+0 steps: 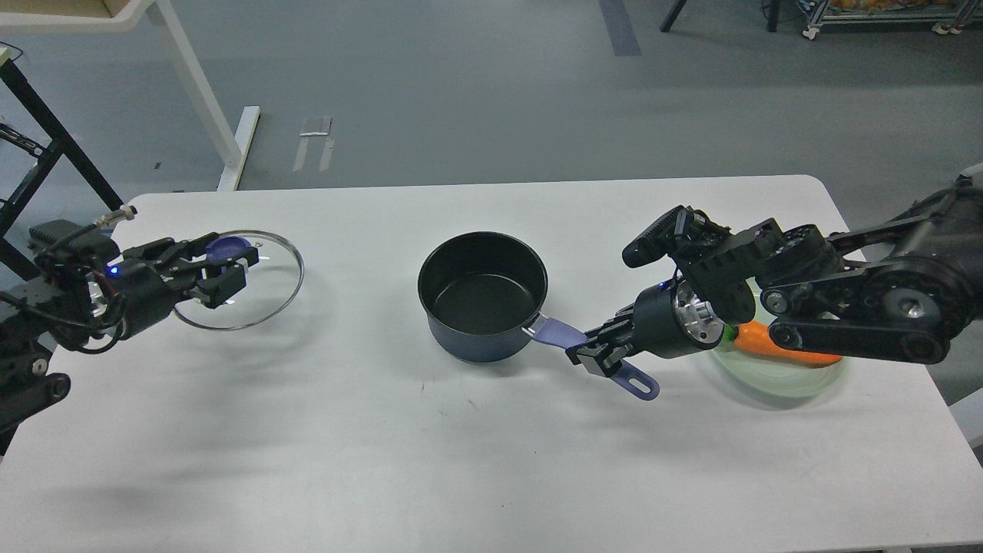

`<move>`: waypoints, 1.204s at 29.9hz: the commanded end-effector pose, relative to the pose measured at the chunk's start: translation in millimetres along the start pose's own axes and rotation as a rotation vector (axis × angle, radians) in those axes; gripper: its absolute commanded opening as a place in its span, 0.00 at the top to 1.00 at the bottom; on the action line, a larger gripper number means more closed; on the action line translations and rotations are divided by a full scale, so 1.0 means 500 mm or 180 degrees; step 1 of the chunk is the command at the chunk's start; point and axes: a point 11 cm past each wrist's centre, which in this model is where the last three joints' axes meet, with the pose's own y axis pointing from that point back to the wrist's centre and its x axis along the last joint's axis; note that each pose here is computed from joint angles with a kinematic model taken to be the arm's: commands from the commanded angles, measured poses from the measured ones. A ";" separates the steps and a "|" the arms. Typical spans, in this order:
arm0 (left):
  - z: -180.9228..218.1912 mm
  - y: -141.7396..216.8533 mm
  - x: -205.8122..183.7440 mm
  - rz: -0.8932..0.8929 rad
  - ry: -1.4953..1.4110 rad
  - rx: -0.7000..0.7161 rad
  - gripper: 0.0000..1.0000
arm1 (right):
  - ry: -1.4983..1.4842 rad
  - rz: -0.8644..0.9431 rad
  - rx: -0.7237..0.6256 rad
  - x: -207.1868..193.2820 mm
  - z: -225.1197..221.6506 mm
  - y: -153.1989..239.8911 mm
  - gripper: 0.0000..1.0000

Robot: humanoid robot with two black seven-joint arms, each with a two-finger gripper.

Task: Open pot lid
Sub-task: 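Lower the glass lid onto the table beside the pot and release it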

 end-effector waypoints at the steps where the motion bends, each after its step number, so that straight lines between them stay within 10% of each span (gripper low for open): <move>1: -0.006 0.002 -0.033 -0.0045 0.0051 0.0073 0.58 | -0.0009 0.0005 -0.0010 0.000 0.003 0.002 0.83; 18: -0.009 -0.015 -0.069 -0.0079 0.0130 0.0177 0.53 | -0.0018 0.0004 -0.0011 -0.002 0.004 0.003 0.83; 23: -0.004 -0.019 -0.069 -0.0073 0.0136 0.0154 0.29 | -0.0018 0.0004 -0.0011 -0.002 0.004 0.003 0.82; 36: -0.004 -0.020 -0.062 0.0024 0.0164 0.0169 0.19 | -0.0033 0.0000 -0.0009 -0.005 0.004 0.002 0.81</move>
